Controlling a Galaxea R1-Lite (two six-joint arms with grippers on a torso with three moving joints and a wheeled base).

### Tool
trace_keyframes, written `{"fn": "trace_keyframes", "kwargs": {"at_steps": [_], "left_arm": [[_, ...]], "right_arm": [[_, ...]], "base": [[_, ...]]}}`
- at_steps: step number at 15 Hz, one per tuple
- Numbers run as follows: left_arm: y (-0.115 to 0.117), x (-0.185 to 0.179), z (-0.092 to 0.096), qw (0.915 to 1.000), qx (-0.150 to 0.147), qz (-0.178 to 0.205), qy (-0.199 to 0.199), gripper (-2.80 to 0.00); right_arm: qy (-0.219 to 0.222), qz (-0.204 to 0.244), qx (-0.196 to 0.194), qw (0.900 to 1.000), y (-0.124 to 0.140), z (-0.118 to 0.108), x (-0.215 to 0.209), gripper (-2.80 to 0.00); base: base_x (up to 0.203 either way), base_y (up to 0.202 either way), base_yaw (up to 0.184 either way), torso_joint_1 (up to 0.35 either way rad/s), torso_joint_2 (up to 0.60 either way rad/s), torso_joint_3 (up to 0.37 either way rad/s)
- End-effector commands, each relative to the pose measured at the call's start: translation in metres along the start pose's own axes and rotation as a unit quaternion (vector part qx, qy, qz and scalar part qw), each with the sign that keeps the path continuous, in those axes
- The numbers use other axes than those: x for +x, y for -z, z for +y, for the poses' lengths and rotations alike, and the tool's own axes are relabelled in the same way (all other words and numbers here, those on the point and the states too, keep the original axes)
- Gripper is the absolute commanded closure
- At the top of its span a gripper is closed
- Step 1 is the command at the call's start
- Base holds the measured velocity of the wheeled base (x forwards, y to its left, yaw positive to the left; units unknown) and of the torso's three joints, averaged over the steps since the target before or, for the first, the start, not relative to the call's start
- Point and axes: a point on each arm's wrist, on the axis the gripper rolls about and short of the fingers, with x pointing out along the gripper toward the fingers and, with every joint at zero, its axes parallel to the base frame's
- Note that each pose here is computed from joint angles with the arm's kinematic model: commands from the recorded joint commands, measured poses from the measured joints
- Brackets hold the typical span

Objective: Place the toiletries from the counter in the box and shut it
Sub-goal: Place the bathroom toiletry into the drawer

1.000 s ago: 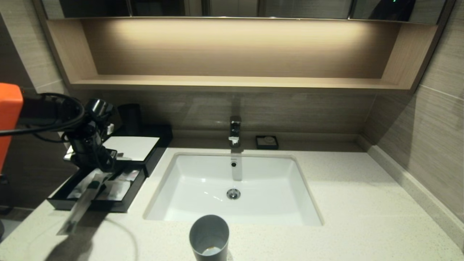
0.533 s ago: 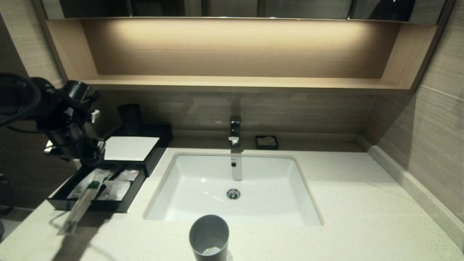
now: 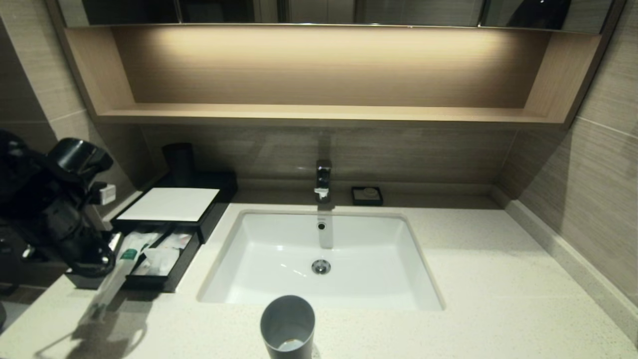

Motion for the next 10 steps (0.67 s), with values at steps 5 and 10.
{"fn": "trace_keyframes", "kwargs": {"at_steps": [5, 10], "left_arm": [[0.046, -0.009, 0.002, 0.9986, -0.007, 0.025, 0.046, 0.0], [0.062, 0.001, 0.0, 0.9973, -0.001, 0.061, 0.041, 0.0]], "right_arm": [[0.0, 0.001, 0.0, 1.0, 0.0, 0.0, 0.0, 0.0], [0.0, 0.0, 0.0, 1.0, 0.0, 0.0, 0.0, 0.0]], "base": [[0.0, 0.0, 0.0, 0.0, 0.0, 0.0], [0.0, 0.0, 0.0, 0.0, 0.0, 0.0]]}}
